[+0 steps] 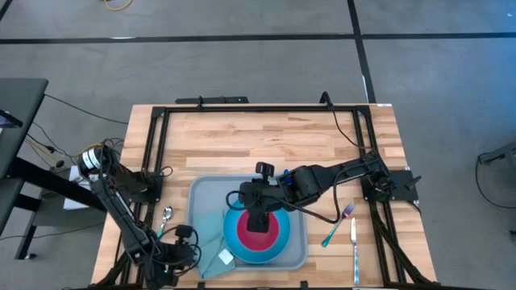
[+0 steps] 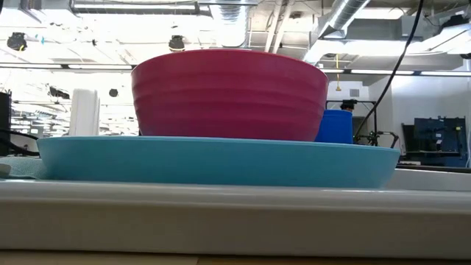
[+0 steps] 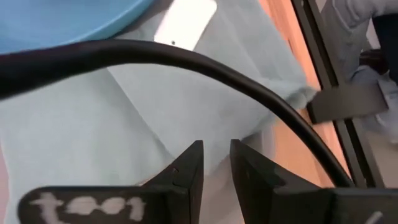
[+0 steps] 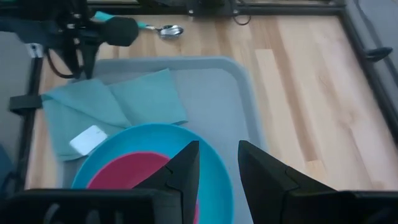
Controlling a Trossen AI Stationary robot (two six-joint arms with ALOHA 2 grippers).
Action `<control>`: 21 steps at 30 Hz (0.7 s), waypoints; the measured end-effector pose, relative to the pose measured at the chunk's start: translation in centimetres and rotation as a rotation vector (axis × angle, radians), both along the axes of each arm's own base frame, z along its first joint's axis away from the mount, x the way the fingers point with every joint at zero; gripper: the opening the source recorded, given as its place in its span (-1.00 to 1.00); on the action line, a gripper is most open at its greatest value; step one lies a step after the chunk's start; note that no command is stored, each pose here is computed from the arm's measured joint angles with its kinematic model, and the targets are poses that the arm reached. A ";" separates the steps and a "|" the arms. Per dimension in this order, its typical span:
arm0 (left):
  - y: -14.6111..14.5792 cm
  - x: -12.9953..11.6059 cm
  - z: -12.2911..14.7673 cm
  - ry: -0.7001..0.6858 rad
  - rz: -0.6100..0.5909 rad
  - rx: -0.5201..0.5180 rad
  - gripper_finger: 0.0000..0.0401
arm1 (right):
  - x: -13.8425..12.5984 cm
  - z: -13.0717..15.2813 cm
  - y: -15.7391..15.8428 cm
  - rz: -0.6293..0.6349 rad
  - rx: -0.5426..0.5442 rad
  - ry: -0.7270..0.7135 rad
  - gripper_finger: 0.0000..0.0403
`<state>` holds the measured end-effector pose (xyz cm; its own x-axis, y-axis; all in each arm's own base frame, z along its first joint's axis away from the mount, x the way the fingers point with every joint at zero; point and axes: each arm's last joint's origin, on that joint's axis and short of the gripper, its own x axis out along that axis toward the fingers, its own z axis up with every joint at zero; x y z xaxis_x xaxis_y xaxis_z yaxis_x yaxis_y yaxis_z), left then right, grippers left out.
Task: Set up tray
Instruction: Adjust the green napkin on the gray tray
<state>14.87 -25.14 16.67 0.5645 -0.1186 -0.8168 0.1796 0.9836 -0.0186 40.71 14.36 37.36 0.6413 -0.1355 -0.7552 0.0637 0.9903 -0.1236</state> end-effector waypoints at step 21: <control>0.0 0.9 0.1 0.007 -0.113 -0.001 -0.20 | -1.0 -0.1 2.6 0.136 0.087 0.043 -0.49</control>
